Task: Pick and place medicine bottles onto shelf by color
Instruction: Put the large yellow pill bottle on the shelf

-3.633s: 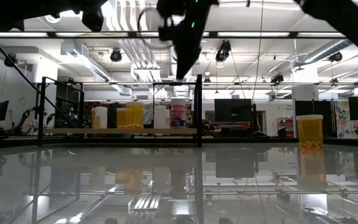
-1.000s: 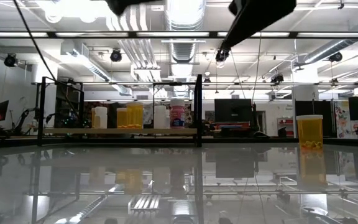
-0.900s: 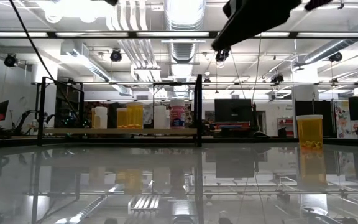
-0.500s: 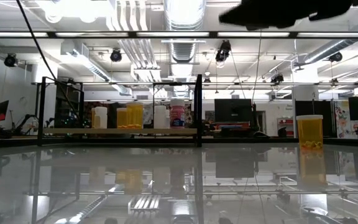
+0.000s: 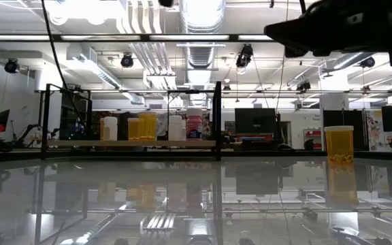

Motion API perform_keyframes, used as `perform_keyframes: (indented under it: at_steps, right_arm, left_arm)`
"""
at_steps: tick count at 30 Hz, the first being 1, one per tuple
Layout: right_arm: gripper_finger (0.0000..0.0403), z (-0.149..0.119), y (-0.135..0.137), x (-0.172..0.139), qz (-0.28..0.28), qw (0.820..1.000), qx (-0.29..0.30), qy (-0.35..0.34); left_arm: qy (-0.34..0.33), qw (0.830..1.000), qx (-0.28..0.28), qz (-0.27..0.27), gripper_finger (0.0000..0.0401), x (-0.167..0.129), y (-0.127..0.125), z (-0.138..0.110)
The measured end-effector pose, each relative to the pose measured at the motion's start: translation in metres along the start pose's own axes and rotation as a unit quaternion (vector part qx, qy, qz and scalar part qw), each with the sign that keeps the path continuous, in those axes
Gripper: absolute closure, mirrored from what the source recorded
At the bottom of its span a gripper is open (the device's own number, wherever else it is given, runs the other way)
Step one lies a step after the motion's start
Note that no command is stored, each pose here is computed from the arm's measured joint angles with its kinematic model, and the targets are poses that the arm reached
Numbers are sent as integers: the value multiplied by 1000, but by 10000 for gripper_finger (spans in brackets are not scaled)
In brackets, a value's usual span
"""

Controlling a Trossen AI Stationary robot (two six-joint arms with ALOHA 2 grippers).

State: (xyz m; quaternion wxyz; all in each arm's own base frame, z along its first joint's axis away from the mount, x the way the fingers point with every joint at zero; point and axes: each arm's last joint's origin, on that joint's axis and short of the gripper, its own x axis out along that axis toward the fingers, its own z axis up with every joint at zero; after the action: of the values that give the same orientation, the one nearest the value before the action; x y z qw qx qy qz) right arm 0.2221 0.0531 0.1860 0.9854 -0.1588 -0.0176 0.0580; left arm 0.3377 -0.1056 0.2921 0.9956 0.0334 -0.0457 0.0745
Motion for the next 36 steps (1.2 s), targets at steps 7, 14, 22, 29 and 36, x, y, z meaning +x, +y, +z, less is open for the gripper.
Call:
perform_keyframes:
  at_steps: [7, 14, 22, 29, 36]
  right_arm:
    - [394, -3, 0, -15, -4, 998, 57, -25]
    - [394, 8, 14, -32, 35, 995, 67, -61]
    - [394, 22, 31, -48, 95, 992, 28, -72]
    - [394, 24, 34, -43, 112, 993, 17, -32]
    - [394, 38, 34, -48, 116, 991, 8, -68]
  left_arm:
    - [26, 999, 15, 28, 401, 44, 4, -12]
    - [90, 995, 17, 50, 401, 70, 18, -18]
    - [153, 987, 36, 29, 378, 86, 17, -26]
    - [169, 984, 46, 8, 280, 100, 13, -42]
    - [190, 980, 50, 30, 198, 125, 27, -68]
